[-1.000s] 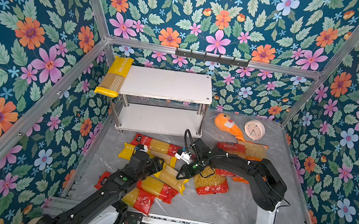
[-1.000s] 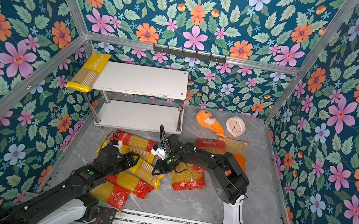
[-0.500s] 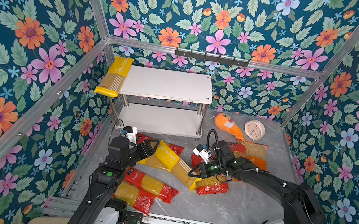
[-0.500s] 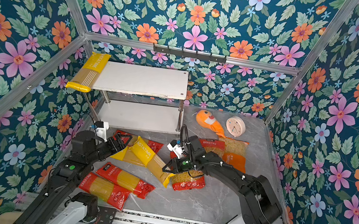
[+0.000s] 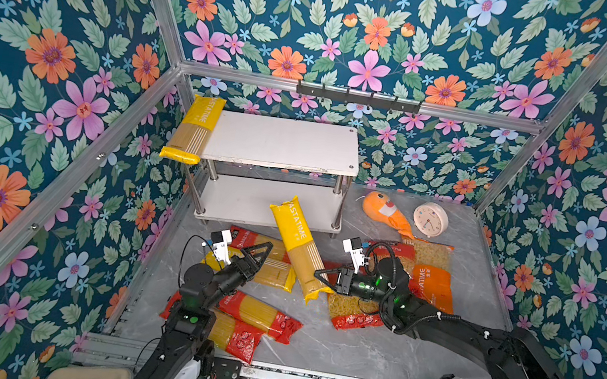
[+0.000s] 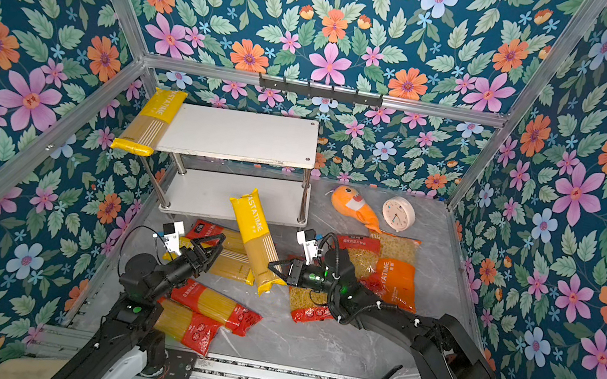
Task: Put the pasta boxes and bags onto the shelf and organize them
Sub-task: 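Lift the yellow pack upright with left while right grasps its lower end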
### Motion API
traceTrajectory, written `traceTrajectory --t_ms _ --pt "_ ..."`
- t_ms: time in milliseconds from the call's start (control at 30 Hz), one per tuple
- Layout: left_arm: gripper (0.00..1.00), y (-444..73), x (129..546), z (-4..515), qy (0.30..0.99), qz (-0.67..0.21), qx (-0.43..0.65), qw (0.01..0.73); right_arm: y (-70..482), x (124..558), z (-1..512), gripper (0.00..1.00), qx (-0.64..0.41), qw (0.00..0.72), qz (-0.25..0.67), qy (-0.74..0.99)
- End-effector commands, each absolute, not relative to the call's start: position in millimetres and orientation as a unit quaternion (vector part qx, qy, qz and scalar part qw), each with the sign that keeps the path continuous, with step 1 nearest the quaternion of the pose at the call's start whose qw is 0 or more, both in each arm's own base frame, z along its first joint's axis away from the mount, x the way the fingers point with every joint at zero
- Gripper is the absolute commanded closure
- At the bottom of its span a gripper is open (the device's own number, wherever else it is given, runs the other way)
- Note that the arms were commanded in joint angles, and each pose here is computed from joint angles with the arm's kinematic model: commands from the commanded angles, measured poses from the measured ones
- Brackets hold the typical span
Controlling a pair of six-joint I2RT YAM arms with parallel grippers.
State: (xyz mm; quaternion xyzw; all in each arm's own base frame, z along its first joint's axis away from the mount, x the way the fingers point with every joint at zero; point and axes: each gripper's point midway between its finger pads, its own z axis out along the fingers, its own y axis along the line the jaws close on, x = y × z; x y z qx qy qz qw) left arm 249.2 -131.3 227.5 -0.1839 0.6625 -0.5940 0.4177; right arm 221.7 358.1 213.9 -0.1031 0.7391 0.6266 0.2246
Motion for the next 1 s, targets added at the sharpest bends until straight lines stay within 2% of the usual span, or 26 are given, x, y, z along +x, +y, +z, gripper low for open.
traceTrajectory --t_ms 0,233,500,600,800,867,967 --pt "0.11 -137.3 242.4 263.8 0.613 -0.633 -0.146 0.450 367.7 219.7 287.4 1.00 -0.123 0.326 0.689 0.635" --pt "0.16 -150.7 247.3 252.1 0.636 -0.627 -0.131 0.430 380.8 203.2 298.2 1.00 -0.136 0.325 0.707 0.613" --pt "0.25 -156.4 247.6 281.3 0.616 -0.637 -0.093 0.454 389.6 182.7 307.2 1.00 -0.162 0.315 0.711 0.607" --pt "0.34 -159.5 248.1 289.2 0.608 -0.645 -0.080 0.457 395.2 174.7 311.0 1.00 -0.174 0.310 0.713 0.605" --pt "0.67 -161.2 242.3 302.9 0.593 -0.652 -0.064 0.469 398.3 175.8 301.3 1.00 -0.161 0.302 0.710 0.615" --pt "0.76 -160.4 241.5 307.6 0.593 -0.646 -0.059 0.477 398.7 179.0 299.4 0.93 -0.152 0.303 0.708 0.619" --pt "0.85 -161.2 243.8 315.4 0.603 -0.633 -0.053 0.483 401.9 180.5 299.6 0.77 -0.153 0.299 0.707 0.622"
